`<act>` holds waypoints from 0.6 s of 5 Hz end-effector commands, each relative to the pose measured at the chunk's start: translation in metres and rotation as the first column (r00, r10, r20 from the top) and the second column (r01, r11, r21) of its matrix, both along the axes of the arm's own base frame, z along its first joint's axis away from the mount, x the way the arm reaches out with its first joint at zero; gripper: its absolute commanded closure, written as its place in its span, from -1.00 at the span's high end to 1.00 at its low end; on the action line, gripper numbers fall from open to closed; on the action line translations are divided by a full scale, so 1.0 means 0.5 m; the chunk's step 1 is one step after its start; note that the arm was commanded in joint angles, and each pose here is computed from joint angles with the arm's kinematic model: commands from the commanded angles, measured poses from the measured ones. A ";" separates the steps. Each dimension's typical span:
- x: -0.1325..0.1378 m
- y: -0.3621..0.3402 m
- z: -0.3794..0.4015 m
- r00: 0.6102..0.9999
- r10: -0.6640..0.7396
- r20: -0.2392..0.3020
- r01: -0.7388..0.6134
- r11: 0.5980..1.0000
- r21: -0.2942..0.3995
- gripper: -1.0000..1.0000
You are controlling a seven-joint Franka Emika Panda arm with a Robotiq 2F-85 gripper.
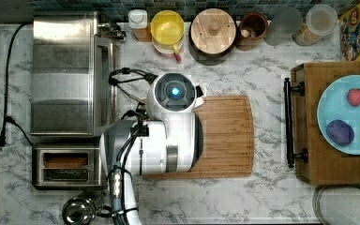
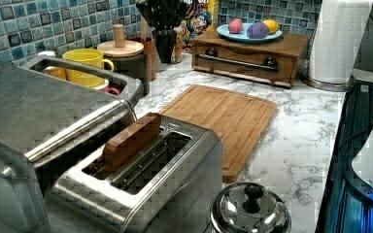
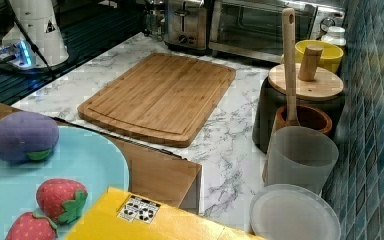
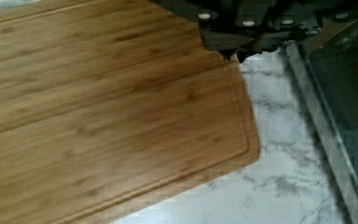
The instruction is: Turn on the toaster.
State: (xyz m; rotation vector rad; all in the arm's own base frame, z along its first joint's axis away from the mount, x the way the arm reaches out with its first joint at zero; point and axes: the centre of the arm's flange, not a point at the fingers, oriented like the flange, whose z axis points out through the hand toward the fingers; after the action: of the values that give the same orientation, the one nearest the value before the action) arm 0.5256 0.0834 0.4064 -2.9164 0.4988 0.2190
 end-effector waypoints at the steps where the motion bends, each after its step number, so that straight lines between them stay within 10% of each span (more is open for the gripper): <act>1: -0.160 0.109 0.068 0.973 0.224 0.058 -0.227 0.972 0.062 -1.00; 3: -0.229 0.169 0.042 0.937 0.344 0.057 -0.347 0.935 0.070 -1.00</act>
State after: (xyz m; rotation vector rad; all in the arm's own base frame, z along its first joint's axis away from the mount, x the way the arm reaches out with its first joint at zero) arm 0.4331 0.1239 0.4290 -2.9224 0.1855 0.2109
